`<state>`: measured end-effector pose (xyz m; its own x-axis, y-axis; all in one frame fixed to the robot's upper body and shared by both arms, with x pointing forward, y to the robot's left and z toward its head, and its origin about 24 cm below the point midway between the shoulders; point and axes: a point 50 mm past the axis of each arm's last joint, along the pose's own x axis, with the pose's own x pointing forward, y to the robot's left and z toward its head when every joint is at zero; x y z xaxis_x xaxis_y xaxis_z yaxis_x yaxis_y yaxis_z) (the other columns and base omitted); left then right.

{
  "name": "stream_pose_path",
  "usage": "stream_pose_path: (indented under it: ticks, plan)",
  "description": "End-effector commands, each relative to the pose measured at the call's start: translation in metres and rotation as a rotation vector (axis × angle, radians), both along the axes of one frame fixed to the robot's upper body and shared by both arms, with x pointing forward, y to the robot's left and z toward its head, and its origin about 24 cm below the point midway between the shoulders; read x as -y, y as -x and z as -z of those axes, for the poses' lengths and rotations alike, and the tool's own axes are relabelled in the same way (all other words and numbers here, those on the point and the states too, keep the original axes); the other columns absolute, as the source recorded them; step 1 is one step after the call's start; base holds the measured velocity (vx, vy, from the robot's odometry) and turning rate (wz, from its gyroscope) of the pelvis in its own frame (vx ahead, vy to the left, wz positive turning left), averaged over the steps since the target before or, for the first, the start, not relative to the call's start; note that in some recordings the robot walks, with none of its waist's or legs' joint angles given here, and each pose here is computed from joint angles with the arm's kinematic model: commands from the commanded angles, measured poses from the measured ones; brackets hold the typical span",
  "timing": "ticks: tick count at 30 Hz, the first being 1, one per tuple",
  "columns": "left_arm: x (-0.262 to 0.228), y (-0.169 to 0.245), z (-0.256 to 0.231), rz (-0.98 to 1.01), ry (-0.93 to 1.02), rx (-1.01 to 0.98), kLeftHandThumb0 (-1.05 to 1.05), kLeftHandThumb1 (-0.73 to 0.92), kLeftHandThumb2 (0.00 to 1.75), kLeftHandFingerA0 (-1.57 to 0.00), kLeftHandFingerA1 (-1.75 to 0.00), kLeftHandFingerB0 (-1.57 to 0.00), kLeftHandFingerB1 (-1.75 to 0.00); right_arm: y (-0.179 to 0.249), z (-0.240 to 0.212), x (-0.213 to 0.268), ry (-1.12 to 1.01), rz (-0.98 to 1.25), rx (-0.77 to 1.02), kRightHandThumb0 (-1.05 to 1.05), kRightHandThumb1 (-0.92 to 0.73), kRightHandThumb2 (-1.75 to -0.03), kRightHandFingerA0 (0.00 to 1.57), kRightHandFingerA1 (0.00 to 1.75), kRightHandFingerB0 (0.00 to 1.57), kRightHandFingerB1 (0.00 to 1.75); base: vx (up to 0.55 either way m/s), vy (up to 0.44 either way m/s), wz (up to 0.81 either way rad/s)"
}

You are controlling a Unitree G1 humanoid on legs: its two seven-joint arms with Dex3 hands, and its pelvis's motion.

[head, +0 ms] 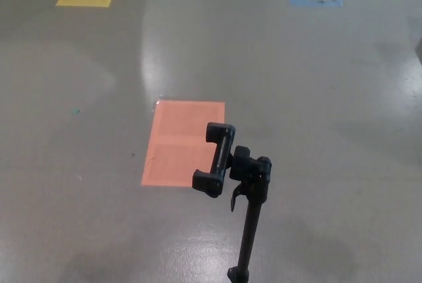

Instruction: The robot uses its left hand to grab the top of a phone stand kept on the floor and tilt it upwards to adjust its angle

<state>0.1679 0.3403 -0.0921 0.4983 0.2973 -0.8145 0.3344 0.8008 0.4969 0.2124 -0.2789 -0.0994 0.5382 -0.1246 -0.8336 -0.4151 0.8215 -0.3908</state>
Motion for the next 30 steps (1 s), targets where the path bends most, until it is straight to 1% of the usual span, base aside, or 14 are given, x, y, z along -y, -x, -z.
stream_pose_path:
  ticks: [1, 5, 6, 7, 8, 9, 11, 12, 14, 17, 19, 24, 25, 30]
  plan:
    - [-0.005, 0.0, -0.004, 0.018, 0.021, -0.002, -0.69, 0.64, 0.96, -0.04, -0.4, -0.04, -0.36, 0.001, -0.002, 0.006, -0.005, -0.014, -0.014, -0.6, -0.83, -0.65, 0.25, 0.36, 0.25, 0.32, 0.0, 0.0, 0.0]
    - [-0.005, -0.005, -0.007, 0.0, 0.024, 0.085, -0.7, 0.66, 0.99, -0.03, -0.4, -0.01, -0.24, -0.006, -0.005, 0.004, 0.006, 0.006, 0.058, -0.61, -0.81, -0.64, 0.22, 0.34, 0.22, 0.3, 0.0, 0.0, 0.0]
    - [-0.004, -0.007, -0.008, -0.015, 0.039, 0.12, -0.73, 0.64, 0.97, -0.12, -0.44, 0.0, -0.24, -0.007, -0.006, 0.003, 0.011, 0.001, 0.073, -0.63, -0.81, -0.65, 0.22, 0.34, 0.22, 0.3, 0.0, 0.0, 0.0]
    - [-0.004, -0.008, -0.009, -0.024, 0.046, 0.133, -0.73, 0.64, 0.97, -0.12, -0.44, 0.0, -0.24, -0.007, -0.006, 0.003, 0.013, -0.002, 0.076, -0.63, -0.81, -0.65, 0.22, 0.34, 0.22, 0.3, 0.0, 0.0, 0.0]
    - [-0.003, -0.012, -0.011, -0.038, 0.068, 0.183, -0.74, 0.65, 0.99, -0.04, -0.41, 0.0, -0.24, -0.01, -0.007, 0.001, 0.023, -0.013, 0.086, -0.64, -0.85, -0.66, 0.23, 0.34, 0.23, 0.3, 0.0, 0.0, 0.0]
    - [-0.001, -0.017, -0.015, -0.052, 0.091, 0.24, -0.74, 0.65, 0.99, -0.04, -0.41, 0.0, -0.24, -0.012, -0.008, 0.0, 0.035, -0.025, 0.098, -0.64, -0.85, -0.66, 0.23, 0.34, 0.23, 0.3, 0.0, 0.0, 0.0]
    - [0.0, -0.022, -0.018, -0.058, 0.096, 0.284, -0.78, 0.68, 0.91, -0.11, -0.39, -0.06, -0.25, -0.015, -0.01, -0.001, 0.033, -0.028, 0.115, -0.64, -0.85, -0.66, 0.24, 0.34, 0.22, 0.3, 0.0, 0.0, 0.0]
    - [0.002, -0.029, -0.022, -0.037, 0.092, 0.332, -0.76, 0.69, 1.02, -0.1, -0.43, 0.0, -0.27, -0.017, -0.011, -0.003, 0.031, -0.031, 0.136, -0.66, -0.85, -0.66, 0.24, 0.34, 0.22, 0.29, 0.0, 0.0, 0.0]
    - [0.008, -0.04, -0.03, 0.027, 0.085, 0.411, -0.78, 0.72, 1.05, -0.11, -0.43, -0.02, -0.25, -0.021, -0.013, -0.005, 0.024, -0.033, 0.174, -0.66, -0.86, -0.66, 0.22, 0.35, 0.21, 0.3, 0.0, 0.0, 0.0]
    - [0.013, -0.053, -0.04, 0.095, 0.088, 0.484, -0.75, 0.69, 1.04, -0.05, -0.42, -0.01, -0.26, -0.024, -0.016, -0.008, 0.0, -0.021, 0.23, -0.65, -0.87, -0.66, 0.22, 0.36, 0.2, 0.3, 0.0, 0.0, 0.0]
    - [0.018, -0.06, -0.046, 0.154, 0.071, 0.522, -0.84, 0.71, 1.04, -0.08, -0.4, -0.07, -0.2, -0.025, -0.017, -0.009, -0.012, -0.009, 0.262, -0.67, -0.88, -0.66, 0.22, 0.36, 0.19, 0.3, 0.0, 0.0, 0.0]
    - [0.031, -0.085, -0.072, 0.375, -0.002, 0.636, -0.8, 0.66, 1.01, -0.13, -0.46, 0.0, -0.2, -0.033, -0.024, -0.009, -0.024, 0.0, 0.326, -0.71, -0.89, -0.66, 0.22, 0.36, 0.17, 0.29, 0.0, 0.0, 0.0]
    - [0.033, -0.09, -0.078, 0.427, -0.027, 0.652, -0.76, 0.84, 0.67, -0.18, -0.31, -0.02, -0.17, -0.034, -0.026, -0.009, -0.022, -0.002, 0.33, -0.72, -0.89, -0.66, 0.22, 0.36, 0.16, 0.29, 0.0, 0.0, 0.0]
    - [0.044, -0.107, -0.106, 0.656, -0.123, 0.73, -0.78, 0.86, 0.65, -0.16, -0.26, 0.0, -0.19, -0.039, -0.03, -0.006, -0.003, -0.003, 0.331, -0.7, -0.88, -0.66, 0.23, 0.35, 0.18, 0.29, 0.0, 0.0, 0.0]
